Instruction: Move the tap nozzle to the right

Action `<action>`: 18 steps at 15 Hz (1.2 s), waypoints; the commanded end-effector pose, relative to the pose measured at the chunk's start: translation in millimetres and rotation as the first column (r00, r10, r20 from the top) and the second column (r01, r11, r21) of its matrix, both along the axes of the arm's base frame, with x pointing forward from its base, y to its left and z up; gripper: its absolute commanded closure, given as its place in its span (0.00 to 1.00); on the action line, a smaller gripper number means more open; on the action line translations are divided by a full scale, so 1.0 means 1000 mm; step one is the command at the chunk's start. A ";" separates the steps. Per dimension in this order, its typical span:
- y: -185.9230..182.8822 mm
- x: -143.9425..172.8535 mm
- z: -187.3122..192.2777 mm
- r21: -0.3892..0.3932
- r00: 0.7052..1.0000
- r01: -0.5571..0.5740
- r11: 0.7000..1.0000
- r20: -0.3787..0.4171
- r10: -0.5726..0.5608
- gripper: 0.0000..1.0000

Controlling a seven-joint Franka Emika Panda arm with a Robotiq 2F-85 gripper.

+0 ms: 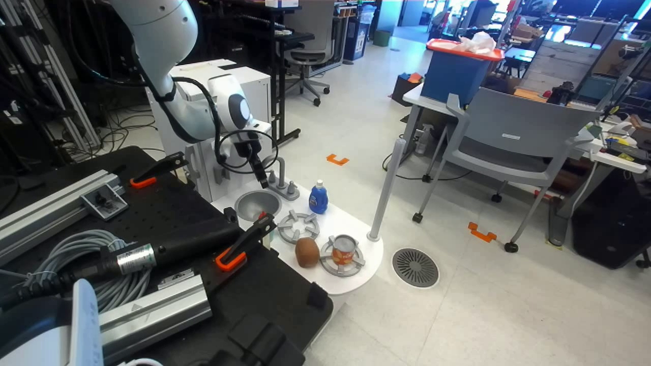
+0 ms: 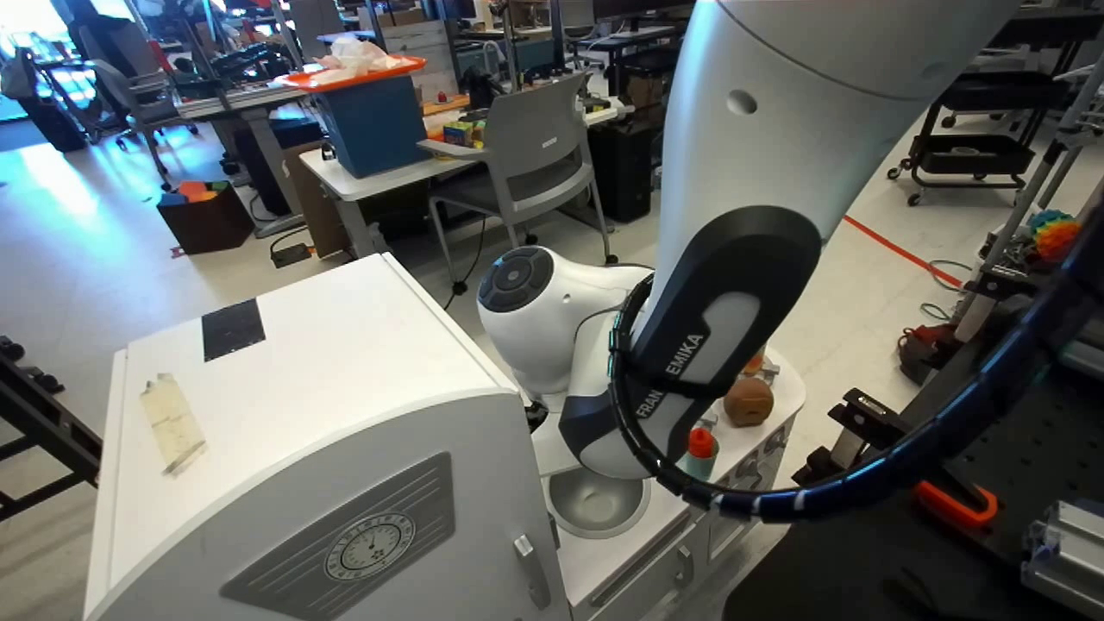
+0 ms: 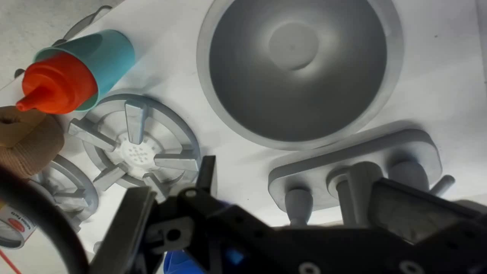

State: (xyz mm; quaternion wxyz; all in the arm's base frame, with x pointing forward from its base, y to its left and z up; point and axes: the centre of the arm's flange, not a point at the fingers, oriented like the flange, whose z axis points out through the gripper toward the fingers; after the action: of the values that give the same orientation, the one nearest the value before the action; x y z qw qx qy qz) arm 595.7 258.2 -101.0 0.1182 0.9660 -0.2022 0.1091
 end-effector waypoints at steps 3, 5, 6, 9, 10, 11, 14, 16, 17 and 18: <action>0.005 0.028 -0.030 -0.083 0.997 0.039 0.996 -0.069 -0.045 0.00; -0.011 0.021 -0.027 -0.116 0.996 0.033 0.993 -0.075 -0.042 0.00; -0.021 0.018 -0.023 -0.130 0.997 0.027 0.991 -0.067 -0.036 0.00; -0.042 0.016 -0.013 -0.168 0.999 -0.005 0.986 -0.037 -0.002 0.00; -0.052 0.015 -0.007 -0.184 1.000 -0.008 0.983 -0.030 0.003 0.00; -0.060 0.016 -0.004 -0.198 1.000 -0.004 0.980 -0.027 -0.001 0.00; -0.097 0.025 0.012 -0.244 0.999 0.031 0.969 -0.002 -0.033 0.00; -0.116 0.032 0.027 -0.268 0.999 0.043 0.962 0.022 -0.038 0.00; -0.121 0.034 0.033 -0.269 0.999 0.046 0.962 0.023 -0.042 0.00; -0.121 0.032 0.041 -0.261 0.999 0.044 0.964 0.008 -0.044 0.00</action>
State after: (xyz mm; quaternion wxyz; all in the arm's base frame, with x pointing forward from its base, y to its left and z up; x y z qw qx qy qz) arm 636.1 145.3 -89.5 0.2489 0.9365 -0.2077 0.1335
